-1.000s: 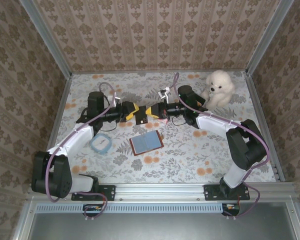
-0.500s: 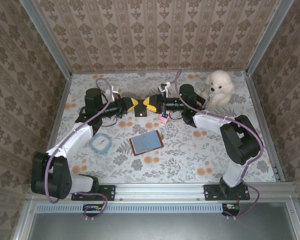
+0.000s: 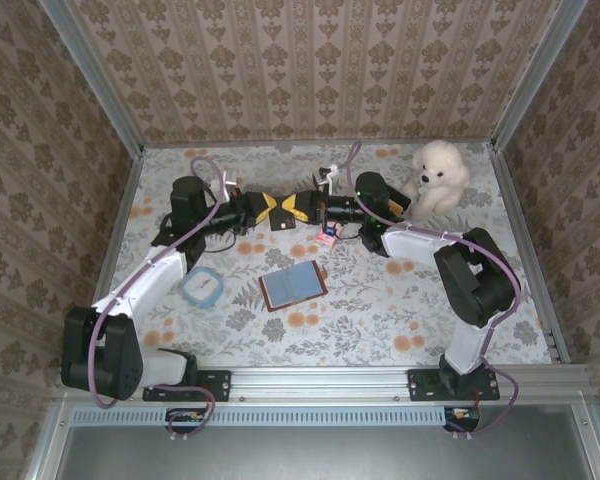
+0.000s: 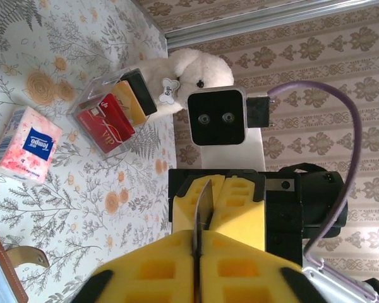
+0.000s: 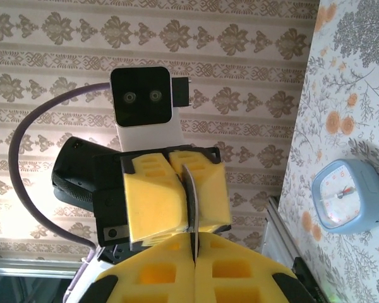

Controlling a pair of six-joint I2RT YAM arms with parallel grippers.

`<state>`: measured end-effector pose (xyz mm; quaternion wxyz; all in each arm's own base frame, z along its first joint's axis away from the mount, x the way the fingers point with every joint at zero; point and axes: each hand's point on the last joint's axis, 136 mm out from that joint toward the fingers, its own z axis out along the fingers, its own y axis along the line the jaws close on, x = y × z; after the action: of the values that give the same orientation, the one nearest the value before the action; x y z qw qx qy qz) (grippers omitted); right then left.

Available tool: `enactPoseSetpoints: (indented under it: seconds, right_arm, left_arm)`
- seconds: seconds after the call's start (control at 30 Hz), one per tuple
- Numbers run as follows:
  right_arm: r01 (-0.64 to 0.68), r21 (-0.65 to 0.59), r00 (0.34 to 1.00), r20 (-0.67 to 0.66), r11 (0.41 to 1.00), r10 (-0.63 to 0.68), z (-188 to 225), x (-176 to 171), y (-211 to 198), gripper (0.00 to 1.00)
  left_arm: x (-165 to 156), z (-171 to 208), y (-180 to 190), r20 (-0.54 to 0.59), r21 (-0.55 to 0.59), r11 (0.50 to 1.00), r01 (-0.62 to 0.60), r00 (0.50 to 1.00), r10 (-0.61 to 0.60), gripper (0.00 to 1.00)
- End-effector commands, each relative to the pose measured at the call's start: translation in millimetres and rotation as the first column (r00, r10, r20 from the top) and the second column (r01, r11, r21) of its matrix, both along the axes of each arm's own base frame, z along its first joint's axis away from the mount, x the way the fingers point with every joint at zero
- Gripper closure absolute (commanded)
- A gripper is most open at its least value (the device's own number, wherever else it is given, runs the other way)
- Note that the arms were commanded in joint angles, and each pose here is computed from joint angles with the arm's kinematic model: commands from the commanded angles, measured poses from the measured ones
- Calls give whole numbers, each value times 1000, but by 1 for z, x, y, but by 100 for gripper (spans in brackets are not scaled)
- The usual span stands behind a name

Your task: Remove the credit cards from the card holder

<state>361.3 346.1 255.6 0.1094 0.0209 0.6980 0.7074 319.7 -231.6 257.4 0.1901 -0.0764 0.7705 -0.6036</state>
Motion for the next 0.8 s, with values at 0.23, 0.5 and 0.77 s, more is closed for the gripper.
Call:
enactPoseSetpoints:
  seconds: [0.23, 0.5, 0.77]
  right_arm:
    - [187, -391, 946, 320, 901, -57, 14, 12, -76, 100]
    - [510, -644, 785, 619, 569, -3, 26, 23, -169, 100]
    - [596, -745, 688, 666, 300, 287, 27, 37, -216, 100]
  left_arm:
    - [-11, -44, 55, -42, 382, 911, -155, 982, 185, 25]
    - [-17, -78, 91, 15, 543, 815, -199, 974, 228, 9]
    - [-26, -95, 118, 48, 675, 705, -217, 966, 252, 0]
